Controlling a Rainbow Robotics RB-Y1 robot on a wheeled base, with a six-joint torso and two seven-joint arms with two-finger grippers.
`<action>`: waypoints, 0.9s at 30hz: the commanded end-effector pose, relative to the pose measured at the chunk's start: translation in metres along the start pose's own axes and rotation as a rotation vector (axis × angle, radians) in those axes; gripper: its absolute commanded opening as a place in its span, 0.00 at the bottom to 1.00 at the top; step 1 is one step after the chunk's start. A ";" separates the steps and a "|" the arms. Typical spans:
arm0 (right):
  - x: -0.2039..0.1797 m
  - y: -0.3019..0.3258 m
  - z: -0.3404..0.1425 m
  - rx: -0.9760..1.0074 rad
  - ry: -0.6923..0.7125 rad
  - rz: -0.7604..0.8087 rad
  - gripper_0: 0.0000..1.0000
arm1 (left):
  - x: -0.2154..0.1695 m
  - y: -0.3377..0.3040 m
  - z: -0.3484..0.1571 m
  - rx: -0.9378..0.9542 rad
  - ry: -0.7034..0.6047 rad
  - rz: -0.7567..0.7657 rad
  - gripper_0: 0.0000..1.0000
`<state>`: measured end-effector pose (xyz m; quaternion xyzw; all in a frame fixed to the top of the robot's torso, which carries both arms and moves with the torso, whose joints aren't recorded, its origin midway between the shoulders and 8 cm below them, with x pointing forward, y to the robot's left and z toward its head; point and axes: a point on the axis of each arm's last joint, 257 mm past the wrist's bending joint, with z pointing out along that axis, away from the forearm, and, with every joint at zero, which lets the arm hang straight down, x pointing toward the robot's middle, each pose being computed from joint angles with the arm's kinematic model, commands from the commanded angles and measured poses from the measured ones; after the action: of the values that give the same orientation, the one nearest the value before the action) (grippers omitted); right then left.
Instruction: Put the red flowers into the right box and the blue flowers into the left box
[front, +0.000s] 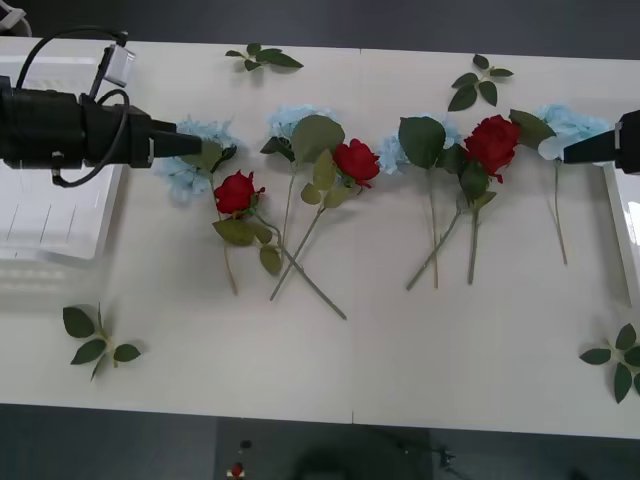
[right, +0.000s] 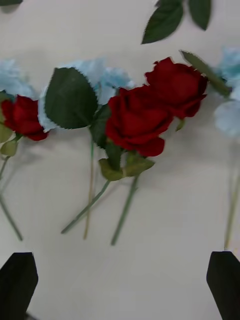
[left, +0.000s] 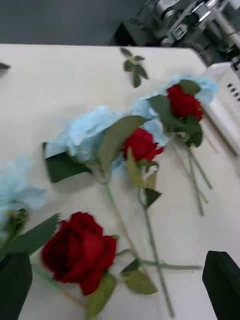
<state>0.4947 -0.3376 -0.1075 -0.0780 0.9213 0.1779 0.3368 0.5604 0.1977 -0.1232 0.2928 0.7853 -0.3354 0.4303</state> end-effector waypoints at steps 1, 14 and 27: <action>-0.022 -0.024 0.008 0.078 -0.053 0.104 1.00 | -0.007 0.052 -0.030 -0.171 0.031 -0.014 1.00; -0.023 -0.107 0.045 0.284 -0.104 0.190 1.00 | 0.054 0.131 -0.072 -0.413 0.183 -0.058 1.00; -0.020 -0.177 0.073 0.470 -0.186 0.153 1.00 | 0.088 0.117 -0.025 -0.434 0.255 -0.155 1.00</action>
<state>0.5826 -0.4757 -0.2110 0.0728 0.9181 -0.0173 0.3893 0.5926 0.3226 -0.2286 0.1704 0.9091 -0.1465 0.3507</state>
